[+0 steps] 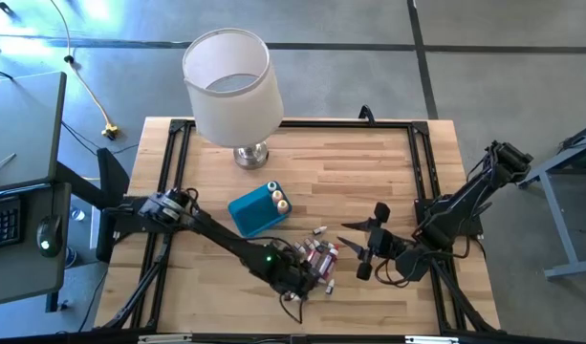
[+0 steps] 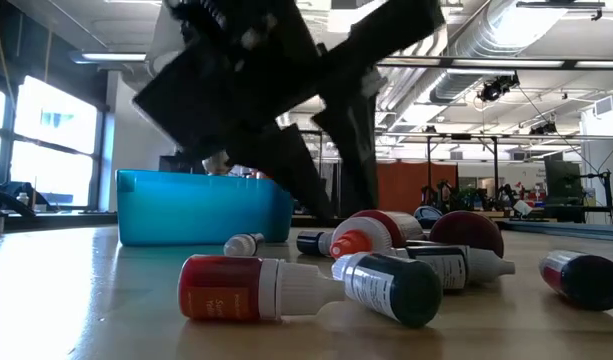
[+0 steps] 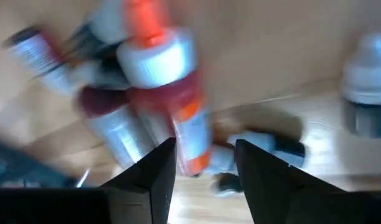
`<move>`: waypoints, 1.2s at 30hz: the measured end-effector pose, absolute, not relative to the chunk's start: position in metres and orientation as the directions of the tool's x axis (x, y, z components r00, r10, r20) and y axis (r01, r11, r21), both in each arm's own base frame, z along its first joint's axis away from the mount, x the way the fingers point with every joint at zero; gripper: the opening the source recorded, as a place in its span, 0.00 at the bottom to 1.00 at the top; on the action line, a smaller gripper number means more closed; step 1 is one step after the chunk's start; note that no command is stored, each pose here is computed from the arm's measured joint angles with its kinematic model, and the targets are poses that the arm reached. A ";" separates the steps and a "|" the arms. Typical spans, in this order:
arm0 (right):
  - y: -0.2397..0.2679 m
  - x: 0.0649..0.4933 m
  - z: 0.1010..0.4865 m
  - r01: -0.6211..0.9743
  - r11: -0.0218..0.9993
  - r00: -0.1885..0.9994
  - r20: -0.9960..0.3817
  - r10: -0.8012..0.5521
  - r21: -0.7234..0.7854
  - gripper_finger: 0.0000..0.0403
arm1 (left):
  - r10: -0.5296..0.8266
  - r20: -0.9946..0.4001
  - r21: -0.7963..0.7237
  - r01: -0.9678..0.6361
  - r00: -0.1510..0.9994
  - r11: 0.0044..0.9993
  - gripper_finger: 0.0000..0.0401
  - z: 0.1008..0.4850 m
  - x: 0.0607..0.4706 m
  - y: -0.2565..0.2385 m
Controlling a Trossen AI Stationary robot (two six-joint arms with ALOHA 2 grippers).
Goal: Pick & Place food coloring
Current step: Put the right large orange food coloring bottle into the blue bin
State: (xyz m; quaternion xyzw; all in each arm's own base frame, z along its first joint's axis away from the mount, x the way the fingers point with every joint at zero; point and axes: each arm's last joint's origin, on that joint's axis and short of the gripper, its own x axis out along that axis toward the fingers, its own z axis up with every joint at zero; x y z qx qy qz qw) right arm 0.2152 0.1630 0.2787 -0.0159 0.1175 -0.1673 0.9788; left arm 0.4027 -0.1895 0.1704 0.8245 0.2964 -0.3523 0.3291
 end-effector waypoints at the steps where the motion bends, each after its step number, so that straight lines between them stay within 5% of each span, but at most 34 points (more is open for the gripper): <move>1: 0.163 0.215 0.279 0.322 0.944 0.917 -0.224 -0.330 -0.070 0.39 | 0.254 -0.765 0.340 0.706 0.592 -0.621 0.40 0.171 0.404 -0.190; 8: 0.163 0.215 0.278 0.320 0.945 0.917 -0.229 -0.327 -0.070 0.39 | 0.216 -0.764 0.336 0.660 0.608 -0.672 0.40 0.174 0.407 -0.192; 14: 0.167 0.211 0.268 0.171 0.985 0.917 -0.366 -0.157 0.004 0.39 | 0.215 -0.764 0.323 0.650 0.608 -0.688 0.40 0.173 0.407 -0.192; 24: 0.164 0.205 0.228 0.282 0.952 0.745 -0.653 -0.137 0.123 0.39 | 0.140 -0.806 0.317 0.620 0.575 -0.718 0.40 0.172 0.405 -0.194; 36: 0.156 0.223 0.206 0.292 0.943 0.619 -0.783 -0.058 0.161 0.39 | 0.104 -0.858 0.281 0.630 0.503 -0.724 0.40 0.169 0.399 -0.193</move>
